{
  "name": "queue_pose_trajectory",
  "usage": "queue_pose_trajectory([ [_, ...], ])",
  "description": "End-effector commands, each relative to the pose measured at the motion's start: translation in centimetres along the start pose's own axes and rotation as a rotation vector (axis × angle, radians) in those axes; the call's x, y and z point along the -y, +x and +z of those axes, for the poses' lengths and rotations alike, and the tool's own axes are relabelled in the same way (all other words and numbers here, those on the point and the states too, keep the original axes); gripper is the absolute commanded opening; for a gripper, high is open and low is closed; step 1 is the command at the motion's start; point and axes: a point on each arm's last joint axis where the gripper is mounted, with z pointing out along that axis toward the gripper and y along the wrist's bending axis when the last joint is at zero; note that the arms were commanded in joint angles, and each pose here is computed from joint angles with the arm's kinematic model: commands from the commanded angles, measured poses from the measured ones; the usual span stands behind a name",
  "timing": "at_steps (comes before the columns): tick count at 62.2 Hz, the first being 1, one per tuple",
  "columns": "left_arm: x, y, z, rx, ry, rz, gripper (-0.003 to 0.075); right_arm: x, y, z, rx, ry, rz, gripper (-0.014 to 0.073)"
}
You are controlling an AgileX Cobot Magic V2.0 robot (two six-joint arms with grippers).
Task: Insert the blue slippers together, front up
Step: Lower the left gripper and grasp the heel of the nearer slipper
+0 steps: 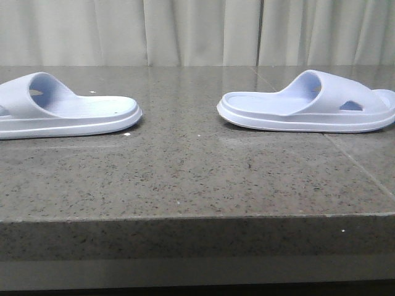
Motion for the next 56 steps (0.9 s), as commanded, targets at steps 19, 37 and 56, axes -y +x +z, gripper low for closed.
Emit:
queue_pose_trajectory([
  [19,-1.2,-3.1,4.1,0.097,0.289,-0.116,0.0440,-0.1,-1.5,-0.3,0.089,-0.001,-0.014,0.0437],
  [37,-2.3,-3.4,8.2,0.013,0.318,-0.176,0.0440,-0.1,-1.5,-0.3,0.093,-0.002,-0.014,0.0437],
  [56,-1.9,-3.2,9.8,-0.024,0.450,-0.187,0.0439,-0.1,-1.6,-0.3,0.098,-0.002,-0.014,0.0437],
])
